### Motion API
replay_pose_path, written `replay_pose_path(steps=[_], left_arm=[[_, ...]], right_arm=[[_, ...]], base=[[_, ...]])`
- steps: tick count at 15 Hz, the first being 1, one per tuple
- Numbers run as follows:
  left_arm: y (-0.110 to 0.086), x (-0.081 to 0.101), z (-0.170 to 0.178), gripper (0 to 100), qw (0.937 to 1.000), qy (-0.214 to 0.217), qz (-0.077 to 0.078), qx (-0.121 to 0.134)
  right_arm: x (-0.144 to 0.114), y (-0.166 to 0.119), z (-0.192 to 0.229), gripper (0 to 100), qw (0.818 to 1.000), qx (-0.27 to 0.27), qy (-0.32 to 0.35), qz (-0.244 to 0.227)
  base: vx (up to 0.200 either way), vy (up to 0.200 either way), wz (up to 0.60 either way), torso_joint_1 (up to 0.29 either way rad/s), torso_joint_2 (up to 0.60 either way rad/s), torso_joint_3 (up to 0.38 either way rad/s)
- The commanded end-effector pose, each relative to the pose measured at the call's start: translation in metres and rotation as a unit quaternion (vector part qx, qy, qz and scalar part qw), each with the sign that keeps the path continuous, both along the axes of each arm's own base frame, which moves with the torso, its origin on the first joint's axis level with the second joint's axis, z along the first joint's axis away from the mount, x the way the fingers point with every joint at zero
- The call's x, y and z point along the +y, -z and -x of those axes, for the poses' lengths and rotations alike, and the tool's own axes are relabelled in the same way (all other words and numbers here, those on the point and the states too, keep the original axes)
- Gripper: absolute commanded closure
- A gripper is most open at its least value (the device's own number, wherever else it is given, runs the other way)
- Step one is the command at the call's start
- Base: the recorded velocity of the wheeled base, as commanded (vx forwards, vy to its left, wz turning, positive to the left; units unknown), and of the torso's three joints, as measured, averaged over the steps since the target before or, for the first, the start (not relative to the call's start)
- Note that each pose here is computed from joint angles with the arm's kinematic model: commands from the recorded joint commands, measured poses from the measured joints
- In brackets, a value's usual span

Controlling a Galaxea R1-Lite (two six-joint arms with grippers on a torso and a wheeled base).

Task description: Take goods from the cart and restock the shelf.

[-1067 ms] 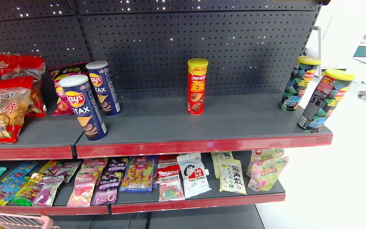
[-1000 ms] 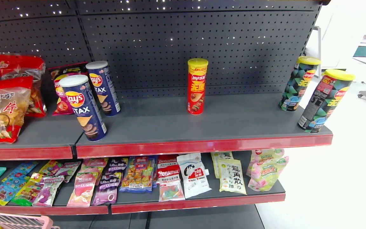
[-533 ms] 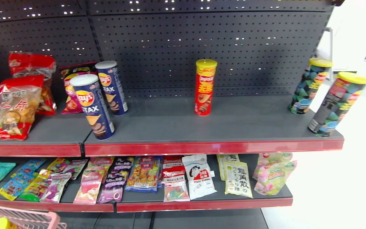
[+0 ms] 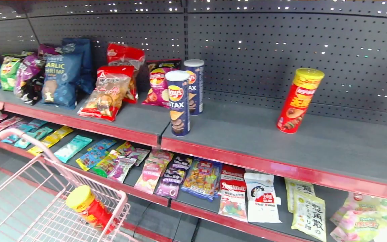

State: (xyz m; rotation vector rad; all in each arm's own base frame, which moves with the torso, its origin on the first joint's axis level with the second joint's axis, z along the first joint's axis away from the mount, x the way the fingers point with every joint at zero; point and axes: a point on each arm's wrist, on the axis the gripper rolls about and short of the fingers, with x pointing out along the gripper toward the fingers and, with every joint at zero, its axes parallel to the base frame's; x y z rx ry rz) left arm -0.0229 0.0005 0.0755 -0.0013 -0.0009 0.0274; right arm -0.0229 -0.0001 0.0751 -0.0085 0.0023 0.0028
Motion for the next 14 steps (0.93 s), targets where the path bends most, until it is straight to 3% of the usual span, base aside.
replay_pose_path(steps=[1, 9, 14], left_arm=[[0.0000, 0.0000, -0.0001, 0, 1.0000, 0.000, 0.000, 0.000], [0.0001, 0.0000, -0.0001, 0, 1.0000, 0.000, 0.000, 0.001], [0.0000, 0.0000, -0.0001, 0, 1.0000, 0.000, 0.000, 0.000]], right_arm=[[0.0000, 0.0000, -0.0001, 0, 1.000, 0.000, 0.000, 0.000], [0.0000, 0.0000, -0.0001, 0, 1.000, 0.000, -0.001, 0.000], [0.0001, 0.0000, -0.0001, 0, 1.000, 0.000, 0.000, 0.000]], base=[[0.000, 0.000, 0.60, 0.002, 0.00, 0.002], [0.000, 0.000, 0.60, 0.001, 0.00, 0.001], [0.000, 0.000, 0.00, 0.000, 0.00, 0.000]])
